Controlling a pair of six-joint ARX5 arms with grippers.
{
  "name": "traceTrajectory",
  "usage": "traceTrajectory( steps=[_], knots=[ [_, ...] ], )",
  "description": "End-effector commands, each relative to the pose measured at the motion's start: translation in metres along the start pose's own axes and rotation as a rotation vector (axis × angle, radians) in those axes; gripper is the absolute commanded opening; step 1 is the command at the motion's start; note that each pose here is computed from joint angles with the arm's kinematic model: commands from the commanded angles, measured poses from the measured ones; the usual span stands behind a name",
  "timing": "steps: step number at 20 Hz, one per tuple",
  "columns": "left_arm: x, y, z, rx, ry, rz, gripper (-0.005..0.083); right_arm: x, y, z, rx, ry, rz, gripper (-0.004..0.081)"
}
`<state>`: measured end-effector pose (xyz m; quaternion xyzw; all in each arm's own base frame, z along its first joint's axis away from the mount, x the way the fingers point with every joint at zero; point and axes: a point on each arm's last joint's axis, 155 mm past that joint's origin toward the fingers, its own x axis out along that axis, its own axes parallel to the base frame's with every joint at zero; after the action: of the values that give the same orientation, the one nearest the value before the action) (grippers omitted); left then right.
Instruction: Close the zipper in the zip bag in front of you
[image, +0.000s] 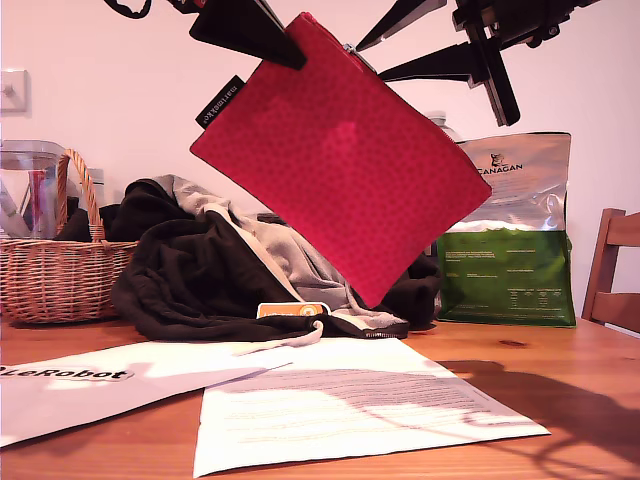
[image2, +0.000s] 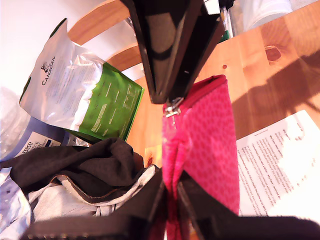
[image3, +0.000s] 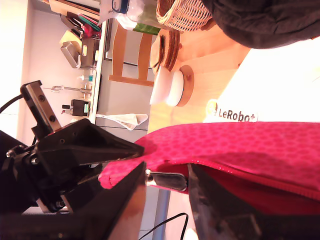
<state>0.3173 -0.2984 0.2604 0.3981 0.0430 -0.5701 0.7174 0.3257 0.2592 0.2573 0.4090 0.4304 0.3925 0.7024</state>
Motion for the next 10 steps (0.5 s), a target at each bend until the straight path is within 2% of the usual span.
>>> traceTrajectory(
  steps=[1, 10],
  knots=[
    [-0.0005, 0.0028, 0.0044, 0.001, -0.017, 0.006, -0.0021, 0.0048, -0.0033, -0.0057, 0.004, 0.022, 0.007, 0.0227],
    [-0.0006, 0.0037, 0.0014, -0.004, -0.002, 0.012, -0.0021, 0.0049, 0.0009, -0.0112, 0.001, 0.051, 0.029, 0.0133]
  ],
)
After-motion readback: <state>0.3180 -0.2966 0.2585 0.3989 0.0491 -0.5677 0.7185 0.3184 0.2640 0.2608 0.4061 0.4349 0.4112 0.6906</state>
